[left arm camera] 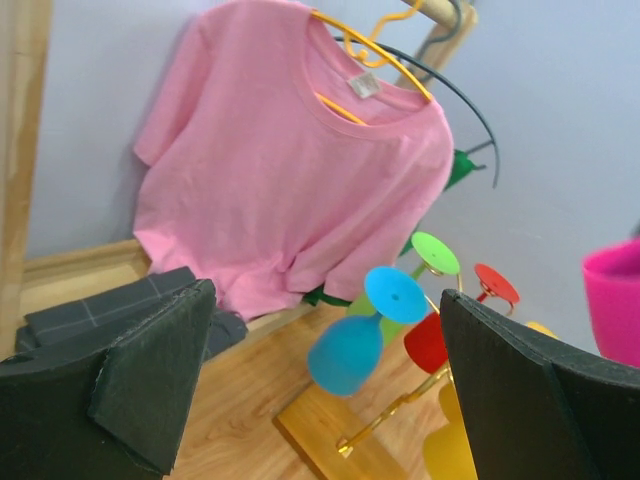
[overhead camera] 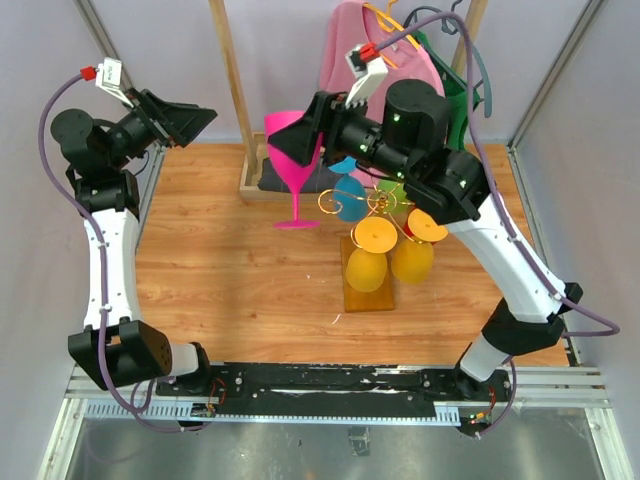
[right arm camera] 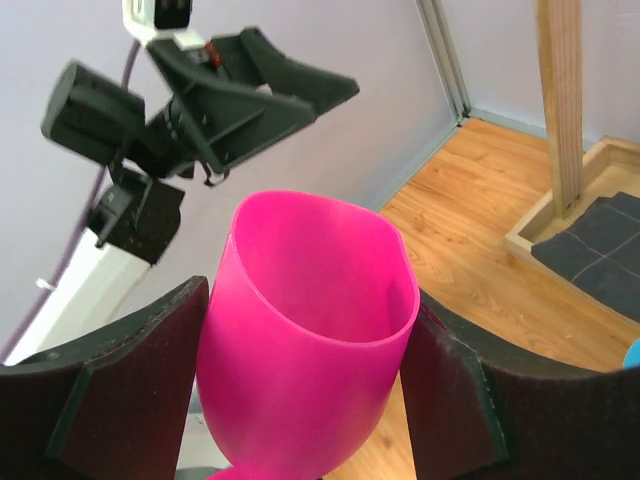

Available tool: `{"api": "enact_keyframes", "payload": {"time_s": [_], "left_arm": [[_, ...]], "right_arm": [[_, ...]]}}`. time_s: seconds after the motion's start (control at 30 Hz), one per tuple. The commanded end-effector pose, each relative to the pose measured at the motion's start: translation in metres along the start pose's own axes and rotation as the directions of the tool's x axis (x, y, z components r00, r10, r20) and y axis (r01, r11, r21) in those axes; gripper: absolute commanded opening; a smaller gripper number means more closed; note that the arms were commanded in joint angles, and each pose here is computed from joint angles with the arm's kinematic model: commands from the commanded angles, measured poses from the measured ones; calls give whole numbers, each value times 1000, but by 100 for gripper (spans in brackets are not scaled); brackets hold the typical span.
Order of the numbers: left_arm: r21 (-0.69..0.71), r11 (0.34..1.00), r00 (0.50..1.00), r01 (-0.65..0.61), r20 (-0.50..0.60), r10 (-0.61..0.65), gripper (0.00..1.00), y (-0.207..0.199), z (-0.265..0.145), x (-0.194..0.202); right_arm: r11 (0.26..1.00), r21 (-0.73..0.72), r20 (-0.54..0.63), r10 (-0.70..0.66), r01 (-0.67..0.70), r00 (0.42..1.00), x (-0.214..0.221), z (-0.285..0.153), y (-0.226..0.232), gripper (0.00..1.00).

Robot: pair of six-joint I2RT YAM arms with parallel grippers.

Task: Take the wine glass off the wine glass rack
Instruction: Place the wine glass at the center of the board.

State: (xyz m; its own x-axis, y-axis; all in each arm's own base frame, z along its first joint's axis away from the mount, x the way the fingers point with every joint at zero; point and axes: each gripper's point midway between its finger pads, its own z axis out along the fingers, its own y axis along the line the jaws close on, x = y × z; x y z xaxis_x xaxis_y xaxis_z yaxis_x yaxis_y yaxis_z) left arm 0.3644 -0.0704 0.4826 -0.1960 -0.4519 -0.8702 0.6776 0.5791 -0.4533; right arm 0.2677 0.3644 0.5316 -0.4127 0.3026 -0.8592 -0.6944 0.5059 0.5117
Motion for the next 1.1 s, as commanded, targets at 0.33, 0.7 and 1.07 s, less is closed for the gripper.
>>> {"api": "enact_keyframes", "payload": {"time_s": [0.33,0.7,1.07], "left_arm": [[-328,942,992,74,122,-36,99,67,-20,-23],[-372,924,991,89,130,-43,99,80,-25,-27],[-390,917,992,78,118,-34,99,87,-26,-27]], "right_arm": [[841,133,-78,-518,524,852,92,12,7,48],[718,206,-43,-672,665,739,137,23,0,47],[682,262,82,-721,683,688,176,48,4,45]]}}
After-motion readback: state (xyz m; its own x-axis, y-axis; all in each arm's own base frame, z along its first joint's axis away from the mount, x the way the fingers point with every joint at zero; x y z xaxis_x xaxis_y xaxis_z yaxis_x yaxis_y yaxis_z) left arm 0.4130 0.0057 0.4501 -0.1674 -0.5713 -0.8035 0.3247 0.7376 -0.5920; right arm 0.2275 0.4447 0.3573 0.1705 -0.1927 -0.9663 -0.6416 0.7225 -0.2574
